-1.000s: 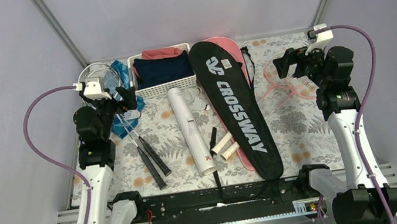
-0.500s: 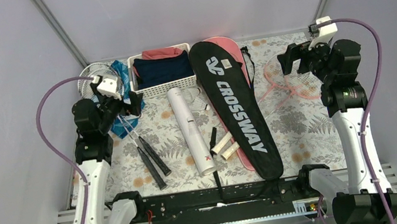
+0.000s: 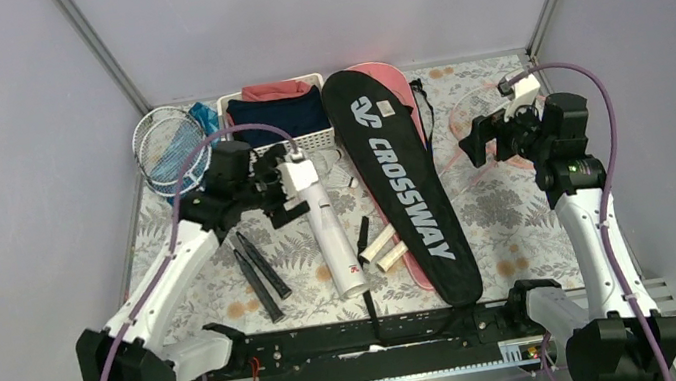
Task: Pack up the badminton gear
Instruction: Open the lid of the shuttle tube.
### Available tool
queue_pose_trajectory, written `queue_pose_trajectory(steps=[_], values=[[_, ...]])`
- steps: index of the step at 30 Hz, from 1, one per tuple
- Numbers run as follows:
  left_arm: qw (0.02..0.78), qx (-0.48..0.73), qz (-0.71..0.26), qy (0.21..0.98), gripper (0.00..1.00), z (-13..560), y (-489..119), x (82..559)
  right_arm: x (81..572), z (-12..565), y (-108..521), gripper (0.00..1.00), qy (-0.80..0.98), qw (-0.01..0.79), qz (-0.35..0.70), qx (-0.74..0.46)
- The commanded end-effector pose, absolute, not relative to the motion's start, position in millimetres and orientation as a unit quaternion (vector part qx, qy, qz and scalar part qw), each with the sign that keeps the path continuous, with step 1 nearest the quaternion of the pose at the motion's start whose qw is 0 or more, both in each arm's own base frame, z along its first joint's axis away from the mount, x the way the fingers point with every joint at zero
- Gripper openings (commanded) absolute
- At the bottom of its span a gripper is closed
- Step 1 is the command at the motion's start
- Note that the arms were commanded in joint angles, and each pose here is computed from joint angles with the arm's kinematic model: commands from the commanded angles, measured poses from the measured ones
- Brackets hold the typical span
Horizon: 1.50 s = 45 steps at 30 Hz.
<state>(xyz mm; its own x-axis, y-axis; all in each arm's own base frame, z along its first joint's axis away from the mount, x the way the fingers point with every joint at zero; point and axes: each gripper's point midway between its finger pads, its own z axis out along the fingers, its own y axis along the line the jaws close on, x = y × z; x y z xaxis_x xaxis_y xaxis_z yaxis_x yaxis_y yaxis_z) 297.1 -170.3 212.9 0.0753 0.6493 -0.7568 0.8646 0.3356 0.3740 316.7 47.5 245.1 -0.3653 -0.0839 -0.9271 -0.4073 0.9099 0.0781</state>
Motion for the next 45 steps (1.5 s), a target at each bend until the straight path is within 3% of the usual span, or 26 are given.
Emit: queue_pose_trajectory(steps=[1,10,17,26,33,38,42,45], values=[[0.407,0.676,-0.086,0.608,0.99,180,-184,290,317,258,52,1.00,0.793,0.564,0.148,-0.176],[0.304,0.851,-0.020,0.429,0.99,120,-220,277,319,248,50,1.00,0.799,0.557,0.143,-0.174],[0.208,0.915,-0.019,0.345,0.99,87,-234,264,321,237,49,1.00,0.807,0.546,0.145,-0.172],[0.112,0.953,-0.006,0.283,0.99,49,-228,258,326,226,39,1.00,0.818,0.536,0.130,-0.164],[0.119,0.952,-0.019,0.282,0.98,24,-231,254,329,215,36,1.00,0.826,0.525,0.129,-0.161],[0.147,0.944,-0.019,0.295,0.87,19,-230,247,329,212,37,1.00,0.828,0.520,0.134,-0.160],[0.172,0.937,-0.007,0.303,0.69,31,-231,250,329,213,37,1.00,0.828,0.521,0.135,-0.160],[0.191,0.931,0.010,0.311,0.62,48,-233,256,329,215,38,1.00,0.827,0.522,0.138,-0.158]])
